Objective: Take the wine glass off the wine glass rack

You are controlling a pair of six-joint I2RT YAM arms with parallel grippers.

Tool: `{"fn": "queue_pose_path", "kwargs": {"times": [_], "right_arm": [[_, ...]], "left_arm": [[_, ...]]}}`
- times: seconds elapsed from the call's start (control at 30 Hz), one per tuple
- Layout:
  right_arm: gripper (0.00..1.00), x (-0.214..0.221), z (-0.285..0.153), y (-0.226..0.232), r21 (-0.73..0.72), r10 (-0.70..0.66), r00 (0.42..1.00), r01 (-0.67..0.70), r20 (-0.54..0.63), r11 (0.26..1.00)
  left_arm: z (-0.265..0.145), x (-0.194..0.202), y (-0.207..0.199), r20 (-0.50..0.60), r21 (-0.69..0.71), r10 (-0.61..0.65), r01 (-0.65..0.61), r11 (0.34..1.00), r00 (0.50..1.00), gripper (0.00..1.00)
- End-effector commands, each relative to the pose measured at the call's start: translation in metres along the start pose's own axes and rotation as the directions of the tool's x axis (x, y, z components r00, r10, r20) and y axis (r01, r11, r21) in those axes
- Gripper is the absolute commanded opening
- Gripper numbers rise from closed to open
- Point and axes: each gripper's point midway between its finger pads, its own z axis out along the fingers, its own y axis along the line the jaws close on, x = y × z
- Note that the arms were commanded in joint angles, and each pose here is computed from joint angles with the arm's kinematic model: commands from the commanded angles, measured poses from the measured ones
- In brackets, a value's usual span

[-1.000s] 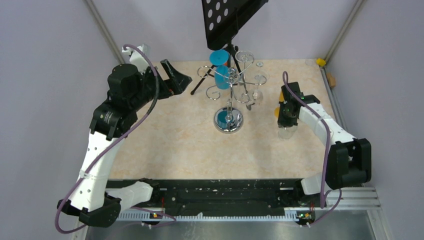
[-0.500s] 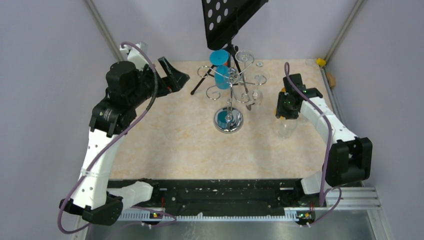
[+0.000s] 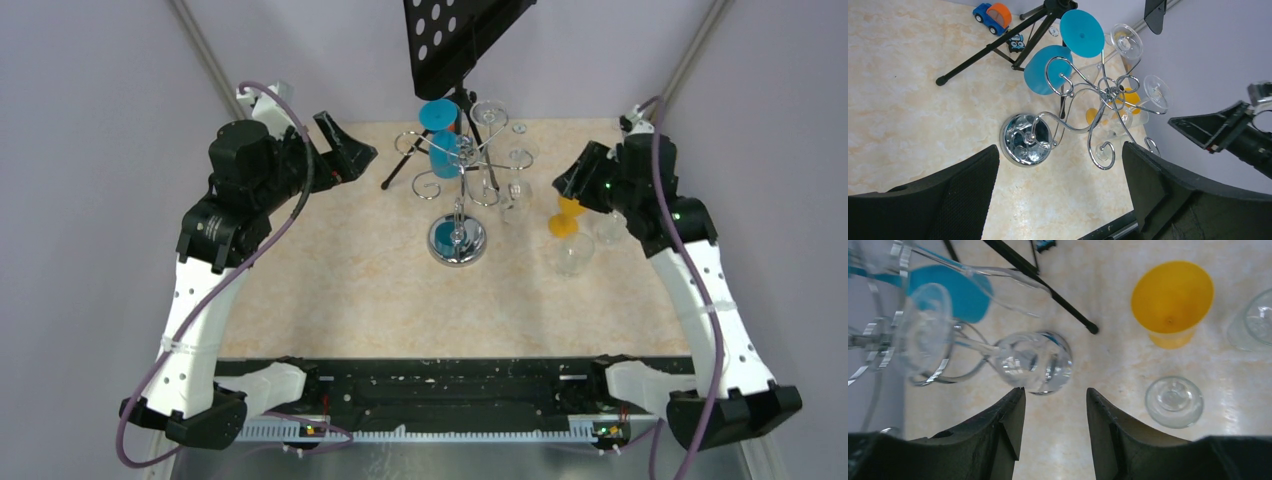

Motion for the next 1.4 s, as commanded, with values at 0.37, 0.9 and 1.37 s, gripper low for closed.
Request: {"fn": "queue_pose_path", "kwargs": {"times": [0.37,0.9,1.37], "right_arm": [[0.53,-0.062,-0.06,0.111,-0.596,0.464,0.885,-0.348,0.047,0.723],[0.55,-0.063,-0.03,0.087,-0.469,0.449,0.886,-0.351,0.114,0.811],[0.4,-0.081,-0.009,0.104,-0.512,0.423,0.9,-0.318,0.101,0.798]], "left_arm": [[-0.017,-0.013,-0.011,0.06,0.037,-0.002,-0.001,0.999,0.998,0.96],[-0.018,-0.01,-0.01,0.059,0.035,-0.026,0.024,0.999,0.998,0.96],[-0.018,-0.011,-0.007,0.065,0.02,-0.029,0.028,0.999,0.997,0.96]]}}
